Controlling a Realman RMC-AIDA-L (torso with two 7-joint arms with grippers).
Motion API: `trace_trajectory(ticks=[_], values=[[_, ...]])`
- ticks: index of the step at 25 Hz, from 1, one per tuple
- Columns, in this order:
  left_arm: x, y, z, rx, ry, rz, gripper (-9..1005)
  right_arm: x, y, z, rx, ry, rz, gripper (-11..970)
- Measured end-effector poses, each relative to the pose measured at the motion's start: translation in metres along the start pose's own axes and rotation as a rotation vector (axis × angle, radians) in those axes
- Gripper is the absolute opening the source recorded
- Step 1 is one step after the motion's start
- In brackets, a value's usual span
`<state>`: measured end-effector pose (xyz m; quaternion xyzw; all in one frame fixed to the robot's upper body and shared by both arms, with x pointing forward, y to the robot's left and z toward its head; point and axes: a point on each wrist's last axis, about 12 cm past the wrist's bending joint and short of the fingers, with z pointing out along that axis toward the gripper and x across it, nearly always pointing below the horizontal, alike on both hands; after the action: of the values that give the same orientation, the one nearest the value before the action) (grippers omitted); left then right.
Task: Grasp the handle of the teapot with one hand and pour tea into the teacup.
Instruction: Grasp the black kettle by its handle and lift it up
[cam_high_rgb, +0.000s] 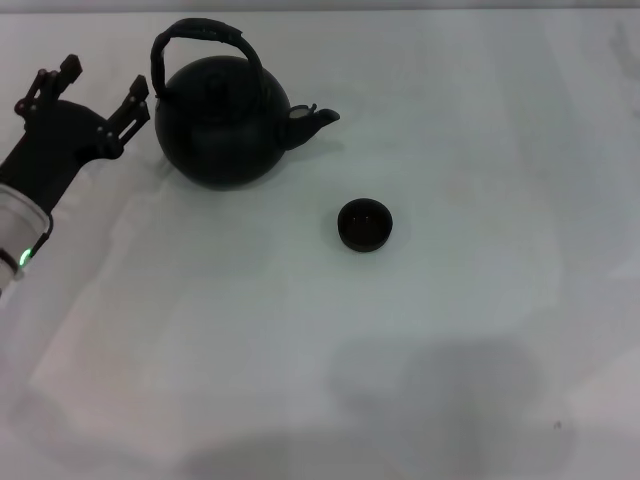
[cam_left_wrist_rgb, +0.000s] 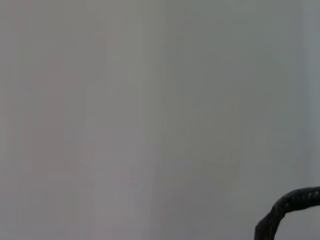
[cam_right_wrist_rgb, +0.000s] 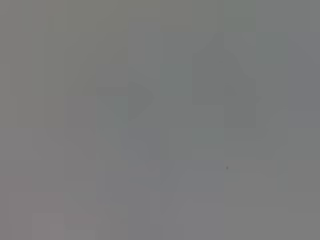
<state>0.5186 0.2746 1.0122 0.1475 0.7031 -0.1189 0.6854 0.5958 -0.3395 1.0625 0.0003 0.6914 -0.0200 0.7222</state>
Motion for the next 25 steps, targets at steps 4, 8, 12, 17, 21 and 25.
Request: trace_trajectory(ticks=[4, 8, 12, 17, 21, 25], values=[[-0.001, -0.002, 0.008, 0.009, 0.010, 0.005, 830, 0.000, 0.002, 0.001, -0.003, 0.000, 0.002, 863], [-0.003, -0.004, 0.014, 0.025, 0.020, 0.015, 830, -0.001, 0.003, 0.003, -0.006, -0.001, 0.003, 863], [-0.003, -0.004, 0.019, 0.027, 0.039, 0.020, 830, -0.002, 0.002, 0.003, -0.002, -0.005, 0.005, 863], [-0.004, -0.005, 0.025, 0.031, 0.054, 0.026, 830, -0.003, 0.002, 0.004, 0.000, -0.006, 0.006, 863], [-0.006, -0.006, 0.031, 0.037, 0.058, 0.034, 830, -0.003, 0.002, 0.004, -0.001, -0.007, 0.007, 863], [-0.007, -0.007, 0.037, 0.042, 0.069, 0.038, 831, -0.003, 0.002, 0.004, -0.002, -0.006, 0.007, 863]])
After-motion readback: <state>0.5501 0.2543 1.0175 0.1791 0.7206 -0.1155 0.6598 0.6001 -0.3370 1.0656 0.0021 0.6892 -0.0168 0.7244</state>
